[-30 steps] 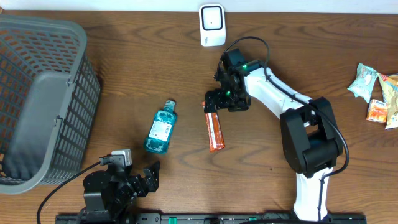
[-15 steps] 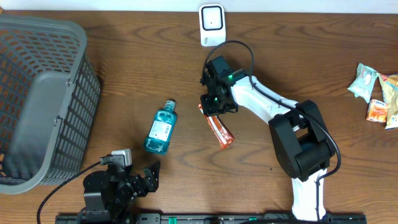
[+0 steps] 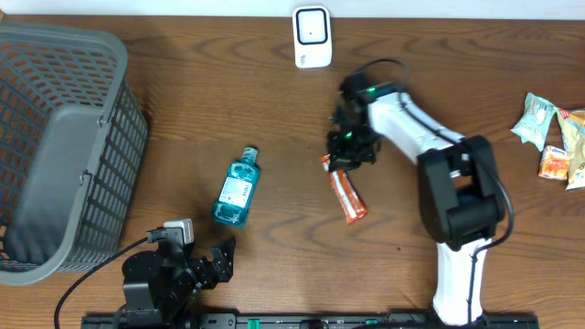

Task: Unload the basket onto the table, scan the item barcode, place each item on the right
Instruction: 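Hold the snack bar up in front of the white scanner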

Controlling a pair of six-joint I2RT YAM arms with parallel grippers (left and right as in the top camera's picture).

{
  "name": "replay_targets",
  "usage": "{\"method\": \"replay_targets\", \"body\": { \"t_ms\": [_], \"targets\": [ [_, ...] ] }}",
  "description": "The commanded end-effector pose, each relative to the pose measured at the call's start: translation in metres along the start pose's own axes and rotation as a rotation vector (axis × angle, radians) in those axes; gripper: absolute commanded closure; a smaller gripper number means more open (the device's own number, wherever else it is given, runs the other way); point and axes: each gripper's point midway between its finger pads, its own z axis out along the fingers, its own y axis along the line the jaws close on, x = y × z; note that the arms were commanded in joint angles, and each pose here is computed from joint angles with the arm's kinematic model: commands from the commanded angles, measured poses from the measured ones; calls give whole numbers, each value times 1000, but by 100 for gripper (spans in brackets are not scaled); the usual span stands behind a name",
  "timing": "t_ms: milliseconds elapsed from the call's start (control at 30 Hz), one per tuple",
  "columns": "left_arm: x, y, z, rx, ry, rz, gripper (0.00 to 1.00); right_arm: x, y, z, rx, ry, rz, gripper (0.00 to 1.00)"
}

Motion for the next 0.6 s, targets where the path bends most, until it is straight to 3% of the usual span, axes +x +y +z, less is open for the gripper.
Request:
{"method": "replay_targets", "body": {
  "t_ms": [0, 233, 567],
  "targets": [
    [0, 1, -1, -8, 1, -8, 2, -2, 34, -66, -233, -79, 60, 99],
    [0, 1, -1, -8, 1, -8, 2, 10, 35, -133, -334, -143, 333, 99],
    [0, 1, -1, -8, 1, -8, 2, 42, 45, -200, -355, -296, 428, 99]
  ]
}}
